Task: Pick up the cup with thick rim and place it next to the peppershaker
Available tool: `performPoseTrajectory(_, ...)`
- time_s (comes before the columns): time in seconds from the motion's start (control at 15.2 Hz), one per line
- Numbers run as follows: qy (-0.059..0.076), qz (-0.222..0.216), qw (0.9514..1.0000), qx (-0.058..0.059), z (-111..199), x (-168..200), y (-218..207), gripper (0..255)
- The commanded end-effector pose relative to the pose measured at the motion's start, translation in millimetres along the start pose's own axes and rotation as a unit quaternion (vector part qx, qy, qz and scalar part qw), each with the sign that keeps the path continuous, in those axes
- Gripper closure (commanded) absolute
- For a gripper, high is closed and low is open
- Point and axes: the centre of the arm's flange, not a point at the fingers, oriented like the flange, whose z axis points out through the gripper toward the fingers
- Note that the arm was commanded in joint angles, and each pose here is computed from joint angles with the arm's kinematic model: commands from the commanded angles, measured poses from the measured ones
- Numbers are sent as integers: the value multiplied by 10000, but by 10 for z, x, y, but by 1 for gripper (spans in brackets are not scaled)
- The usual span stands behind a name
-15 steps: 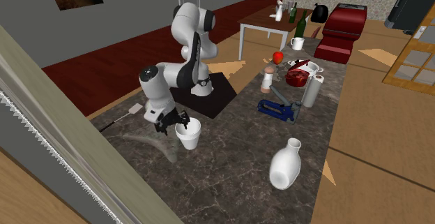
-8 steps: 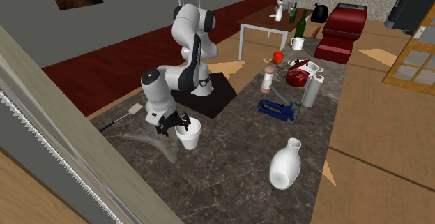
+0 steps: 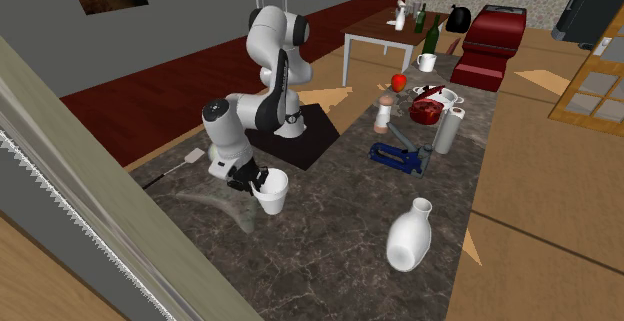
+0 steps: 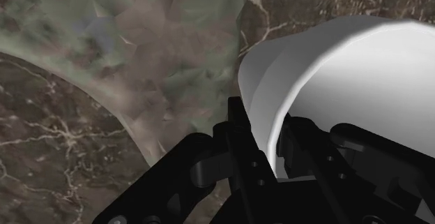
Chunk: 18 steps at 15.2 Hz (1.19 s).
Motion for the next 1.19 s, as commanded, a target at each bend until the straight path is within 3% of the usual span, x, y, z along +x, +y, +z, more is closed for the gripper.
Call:
performPoseTrajectory(0.0,-6,1,10000,0,7,-1,2,255)
performPoseTrajectory(0.2,-6,1,10000,0,9,-1,1,255)
performPoseTrajectory(1.12,-6,1,10000,0,-721,-52,-109,255)
